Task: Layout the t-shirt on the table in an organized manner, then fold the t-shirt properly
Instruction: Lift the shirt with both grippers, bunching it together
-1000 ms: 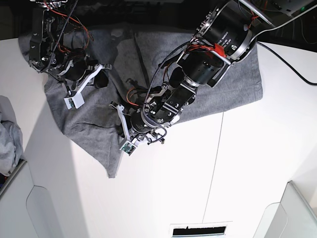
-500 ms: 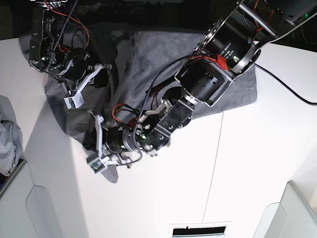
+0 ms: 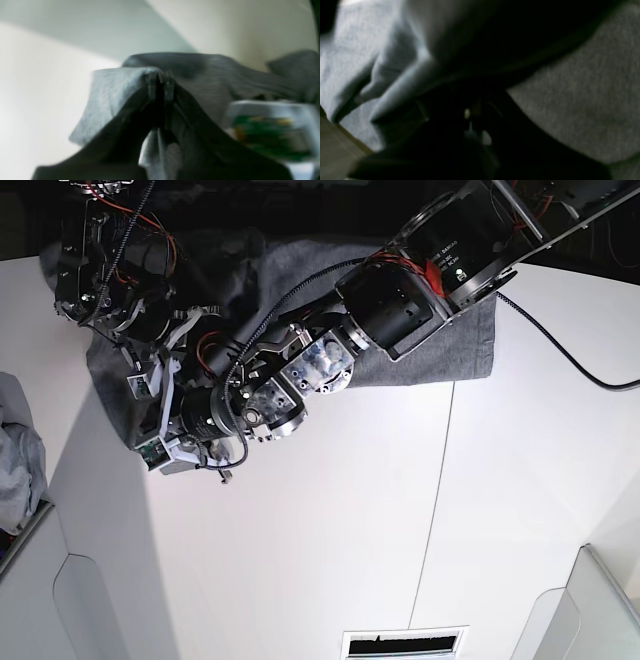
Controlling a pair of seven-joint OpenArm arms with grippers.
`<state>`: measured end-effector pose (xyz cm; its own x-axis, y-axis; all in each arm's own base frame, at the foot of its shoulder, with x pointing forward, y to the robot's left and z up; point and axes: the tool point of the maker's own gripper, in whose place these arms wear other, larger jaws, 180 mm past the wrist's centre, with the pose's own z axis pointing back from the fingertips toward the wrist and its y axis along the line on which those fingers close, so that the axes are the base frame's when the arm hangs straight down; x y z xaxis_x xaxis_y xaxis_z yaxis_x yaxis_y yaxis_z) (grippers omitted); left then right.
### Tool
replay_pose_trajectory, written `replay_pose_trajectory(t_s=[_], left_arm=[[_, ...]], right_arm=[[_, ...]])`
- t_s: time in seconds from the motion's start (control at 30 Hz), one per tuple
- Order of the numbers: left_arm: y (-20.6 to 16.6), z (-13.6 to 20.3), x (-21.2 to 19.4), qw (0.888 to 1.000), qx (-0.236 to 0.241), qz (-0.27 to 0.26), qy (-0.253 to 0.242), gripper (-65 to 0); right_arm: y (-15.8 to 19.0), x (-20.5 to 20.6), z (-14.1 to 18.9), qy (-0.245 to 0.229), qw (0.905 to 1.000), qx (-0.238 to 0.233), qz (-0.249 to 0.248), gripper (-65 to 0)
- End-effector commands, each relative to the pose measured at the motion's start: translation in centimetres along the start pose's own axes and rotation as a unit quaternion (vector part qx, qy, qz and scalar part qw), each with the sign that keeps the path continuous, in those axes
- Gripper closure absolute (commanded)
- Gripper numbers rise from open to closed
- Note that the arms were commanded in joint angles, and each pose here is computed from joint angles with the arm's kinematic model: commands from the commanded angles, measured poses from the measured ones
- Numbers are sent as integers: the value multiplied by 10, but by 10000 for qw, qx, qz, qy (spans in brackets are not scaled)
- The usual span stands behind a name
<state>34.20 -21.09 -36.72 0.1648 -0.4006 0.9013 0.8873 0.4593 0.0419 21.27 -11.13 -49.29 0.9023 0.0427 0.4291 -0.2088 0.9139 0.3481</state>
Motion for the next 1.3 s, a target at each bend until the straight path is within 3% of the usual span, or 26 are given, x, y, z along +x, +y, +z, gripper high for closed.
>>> replay_pose_trajectory(t_s=[0.0,0.13,0.2,0.4,0.6,0.77,0.9,1.07,1.27], left_arm=[[12,0,23,9996,103,-45,-271,0],[6,6,33,9972,-398,384,-513,-230],[-3,7,36,9948,-694,478,-580,-298],[-3,8,36,9944,-708,514,-587,-305],[46,15,50,9922,-126,995,-735,-305],[44,23,53,9838,-627,1545,-663,-303],[21,19,43,9854,-910,1364,-452,-303],[-17,11,28,9889,-1288,741,-34,-303],[27,14,36,9936,-563,962,-161,-303]], right_arm=[[-16,-27,2,634,9971,-396,119,0],[-16,-27,2,630,9972,-396,119,0],[-16,-27,2,630,9972,-396,119,0],[-16,-27,2,635,9971,-397,119,0],[-16,-27,2,630,9972,-396,119,0],[-16,-26,2,615,9972,-396,121,0],[-16,-25,1,603,9973,-397,125,0],[-16,-25,1,605,9973,-397,125,0],[-16,-25,2,609,9973,-401,127,0]])
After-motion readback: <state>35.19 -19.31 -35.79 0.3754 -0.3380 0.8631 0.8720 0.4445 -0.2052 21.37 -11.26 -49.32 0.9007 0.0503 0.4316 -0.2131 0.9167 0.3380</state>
